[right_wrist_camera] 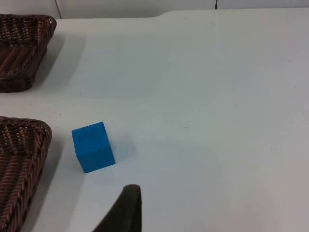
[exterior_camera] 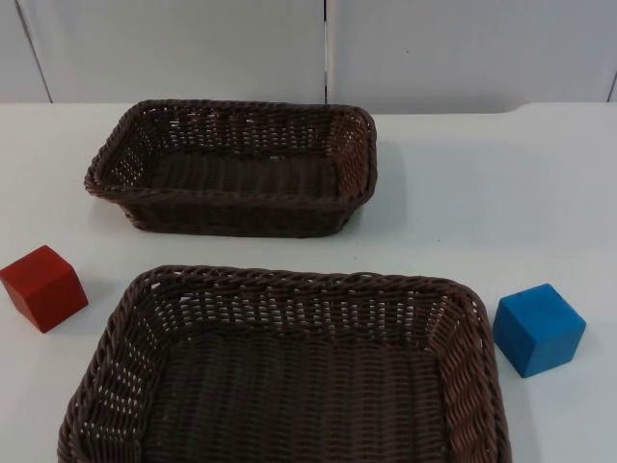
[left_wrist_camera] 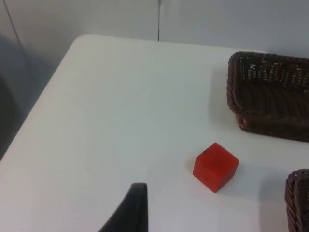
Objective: Pick up one cube with the left hand and place it into the upper basket. Pick up one cube with the right hand and place it into the lower basket.
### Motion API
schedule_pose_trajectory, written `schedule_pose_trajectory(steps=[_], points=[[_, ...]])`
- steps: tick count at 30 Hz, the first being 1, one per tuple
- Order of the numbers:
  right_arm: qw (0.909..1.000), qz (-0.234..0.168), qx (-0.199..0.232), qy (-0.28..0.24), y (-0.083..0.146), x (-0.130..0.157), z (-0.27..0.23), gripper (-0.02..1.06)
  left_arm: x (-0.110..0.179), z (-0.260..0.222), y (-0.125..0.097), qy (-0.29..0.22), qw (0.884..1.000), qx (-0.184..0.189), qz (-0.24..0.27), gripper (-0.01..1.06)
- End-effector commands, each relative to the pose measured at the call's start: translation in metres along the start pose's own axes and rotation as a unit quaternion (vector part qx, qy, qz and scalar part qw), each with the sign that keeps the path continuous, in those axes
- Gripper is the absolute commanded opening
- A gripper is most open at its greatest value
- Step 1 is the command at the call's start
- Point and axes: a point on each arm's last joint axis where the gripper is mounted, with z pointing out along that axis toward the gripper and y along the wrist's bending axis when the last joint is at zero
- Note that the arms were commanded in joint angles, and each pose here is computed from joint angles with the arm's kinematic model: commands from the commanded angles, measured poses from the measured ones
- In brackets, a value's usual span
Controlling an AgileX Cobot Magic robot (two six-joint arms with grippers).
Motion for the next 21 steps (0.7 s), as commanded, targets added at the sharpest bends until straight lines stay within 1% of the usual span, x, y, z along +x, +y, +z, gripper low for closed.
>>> schedule_pose_trajectory(steps=[1,14,19,21], points=[[1.0,-0.001,0.003,-0.005,0.0,0.0,-0.001,1.04,-0.005,0.006,-0.001,0.004,1.0,0.003,0.002,1.05],[1.0,-0.001,0.003,-0.005,0.0,0.0,-0.001,1.04,-0.019,0.04,-0.005,0.041,0.999,0.017,0.014,1.05],[1.0,-0.001,0.003,-0.005,0.0,0.0,-0.001,1.04,-0.024,0.06,-0.01,0.063,0.997,0.041,0.013,1.05],[1.0,-0.001,0.003,-0.005,0.0,0.0,-0.001,1.04,-0.025,0.064,-0.011,0.067,0.997,0.045,0.013,1.05]])
